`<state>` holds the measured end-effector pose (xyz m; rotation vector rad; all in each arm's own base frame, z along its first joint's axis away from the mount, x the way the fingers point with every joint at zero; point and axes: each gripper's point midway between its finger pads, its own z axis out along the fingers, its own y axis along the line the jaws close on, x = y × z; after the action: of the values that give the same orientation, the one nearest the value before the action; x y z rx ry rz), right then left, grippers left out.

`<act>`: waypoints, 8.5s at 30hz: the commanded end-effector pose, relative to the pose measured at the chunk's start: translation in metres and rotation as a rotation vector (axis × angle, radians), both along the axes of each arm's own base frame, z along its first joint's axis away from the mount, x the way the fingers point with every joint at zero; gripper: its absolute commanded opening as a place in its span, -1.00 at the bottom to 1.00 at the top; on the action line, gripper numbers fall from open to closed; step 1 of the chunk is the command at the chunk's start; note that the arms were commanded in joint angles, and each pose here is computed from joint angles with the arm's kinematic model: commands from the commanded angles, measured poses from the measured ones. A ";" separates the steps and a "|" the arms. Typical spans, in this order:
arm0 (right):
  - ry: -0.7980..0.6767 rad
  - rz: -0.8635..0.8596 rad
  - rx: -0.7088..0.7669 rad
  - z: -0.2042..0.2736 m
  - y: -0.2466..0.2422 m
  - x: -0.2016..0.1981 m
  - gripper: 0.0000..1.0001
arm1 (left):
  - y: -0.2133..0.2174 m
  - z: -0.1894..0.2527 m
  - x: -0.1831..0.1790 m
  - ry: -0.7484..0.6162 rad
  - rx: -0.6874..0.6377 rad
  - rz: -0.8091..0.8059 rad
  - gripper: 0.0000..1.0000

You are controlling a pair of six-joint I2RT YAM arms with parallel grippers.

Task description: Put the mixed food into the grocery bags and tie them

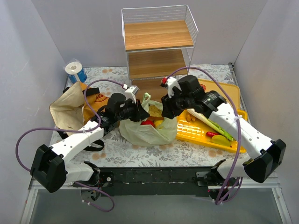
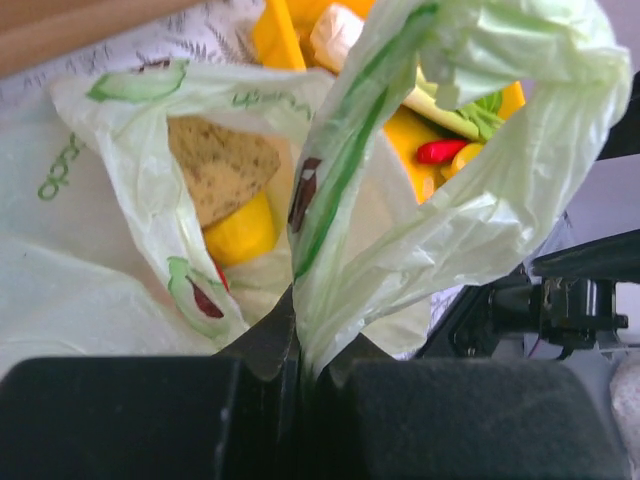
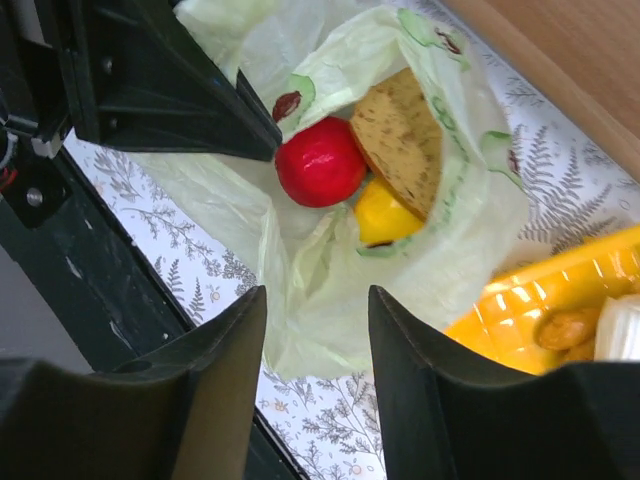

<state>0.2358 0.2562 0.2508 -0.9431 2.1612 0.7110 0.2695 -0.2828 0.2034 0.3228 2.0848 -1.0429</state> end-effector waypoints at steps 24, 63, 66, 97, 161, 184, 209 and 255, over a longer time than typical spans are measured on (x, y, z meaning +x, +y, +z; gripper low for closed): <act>0.090 0.202 -0.410 -0.141 0.013 -0.055 0.38 | 0.020 -0.003 -0.028 0.038 0.008 0.013 -1.00; -0.166 -0.705 -0.006 0.005 -0.086 0.019 -0.97 | 0.085 0.029 -0.013 0.000 0.066 0.399 -1.00; -0.139 -0.793 0.026 0.000 -0.109 0.019 -0.97 | 0.103 0.018 -0.012 0.031 0.137 0.485 -1.00; -0.579 0.151 0.699 0.085 -0.013 -0.082 -0.97 | 0.009 0.026 -0.066 0.125 -0.024 -0.180 -1.00; -0.292 0.228 0.539 0.009 0.051 -0.057 -0.97 | 0.001 0.039 -0.095 -0.066 -0.047 -0.471 0.36; -0.298 0.052 0.583 0.071 0.033 -0.049 0.69 | 0.006 0.032 -0.073 -0.203 0.008 -0.396 -1.00; -0.328 0.217 0.715 0.096 0.089 -0.030 -0.51 | 0.010 0.018 -0.077 -0.233 0.033 -0.411 -1.00; -0.342 0.376 0.317 -0.052 0.081 -0.101 -0.97 | 0.016 -0.005 -0.112 0.033 0.010 -0.462 -0.57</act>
<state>0.1356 0.3399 0.1988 -1.1871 1.5626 0.9892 0.1725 -0.2679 0.1854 0.7673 2.1343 -1.2331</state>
